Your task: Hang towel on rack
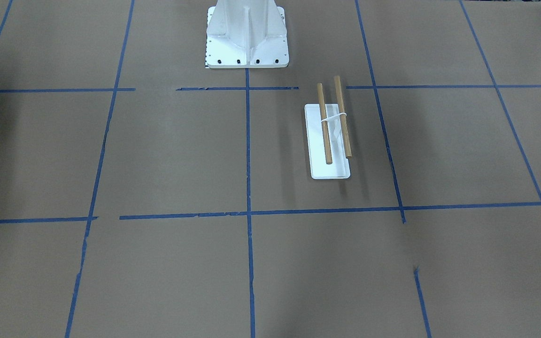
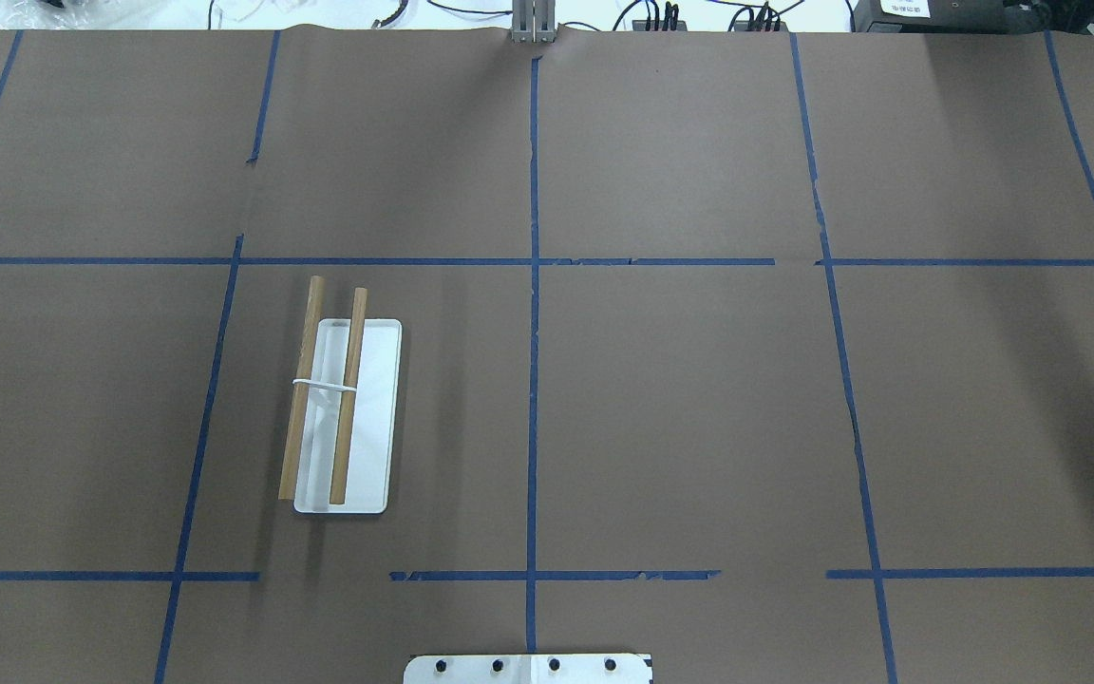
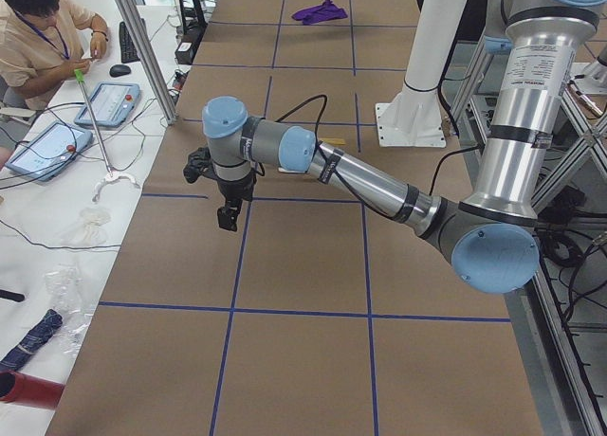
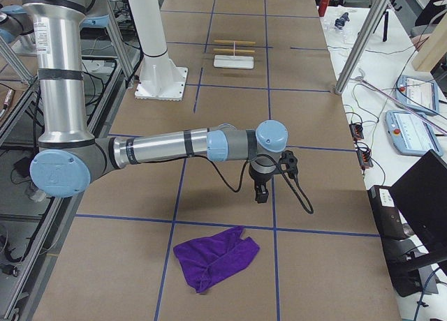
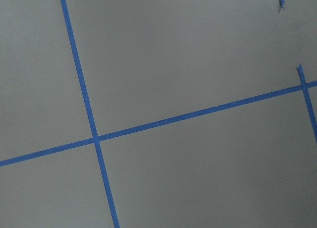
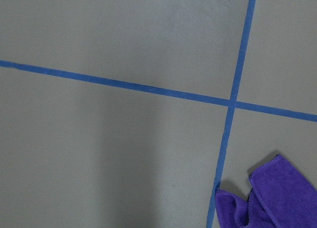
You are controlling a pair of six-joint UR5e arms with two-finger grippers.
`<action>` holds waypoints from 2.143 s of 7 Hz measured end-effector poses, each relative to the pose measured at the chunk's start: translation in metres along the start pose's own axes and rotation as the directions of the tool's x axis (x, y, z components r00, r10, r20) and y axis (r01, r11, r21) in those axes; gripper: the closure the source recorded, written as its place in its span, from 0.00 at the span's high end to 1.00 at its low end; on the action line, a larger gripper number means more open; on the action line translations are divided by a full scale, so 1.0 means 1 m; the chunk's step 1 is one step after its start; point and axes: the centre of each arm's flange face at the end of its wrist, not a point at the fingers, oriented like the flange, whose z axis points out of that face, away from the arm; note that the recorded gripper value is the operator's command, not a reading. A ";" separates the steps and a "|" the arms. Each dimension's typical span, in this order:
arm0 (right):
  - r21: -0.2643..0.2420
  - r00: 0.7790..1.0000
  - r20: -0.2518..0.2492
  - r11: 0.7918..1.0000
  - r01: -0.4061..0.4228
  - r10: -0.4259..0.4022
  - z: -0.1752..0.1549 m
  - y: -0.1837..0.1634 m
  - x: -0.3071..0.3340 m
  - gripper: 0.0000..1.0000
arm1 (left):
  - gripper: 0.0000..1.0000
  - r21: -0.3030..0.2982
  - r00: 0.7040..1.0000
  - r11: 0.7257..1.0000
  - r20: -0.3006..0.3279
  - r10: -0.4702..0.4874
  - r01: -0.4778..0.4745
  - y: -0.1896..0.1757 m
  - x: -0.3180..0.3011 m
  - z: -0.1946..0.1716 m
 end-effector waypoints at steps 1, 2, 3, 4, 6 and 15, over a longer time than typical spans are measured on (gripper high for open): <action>0.000 1.000 0.001 1.000 0.000 0.000 0.000 0.000 0.000 1.00 | 1.00 0.006 1.000 1.000 0.002 0.004 -0.004 -0.004 0.004 -0.006; -0.002 1.000 0.003 1.000 -0.003 0.003 0.001 0.000 0.001 1.00 | 1.00 0.010 1.000 1.000 0.005 0.008 -0.008 -0.011 0.008 -0.011; -0.004 1.000 0.004 1.000 -0.005 0.005 0.002 0.000 0.001 1.00 | 1.00 0.014 1.000 1.000 0.008 0.015 -0.015 -0.017 0.011 -0.014; -0.005 1.000 0.005 1.000 -0.005 0.005 0.002 0.000 0.001 1.00 | 1.00 0.017 1.000 1.000 0.009 0.018 -0.018 -0.020 0.012 -0.016; -0.007 1.000 0.006 1.000 -0.004 0.004 0.003 -0.001 0.001 1.00 | 1.00 0.015 1.000 1.000 0.010 0.019 -0.019 -0.021 0.013 -0.015; -0.008 0.999 0.041 1.000 0.000 0.000 0.005 -0.001 -0.005 1.00 | 1.00 0.010 1.000 1.000 0.008 0.019 -0.019 -0.016 0.012 -0.012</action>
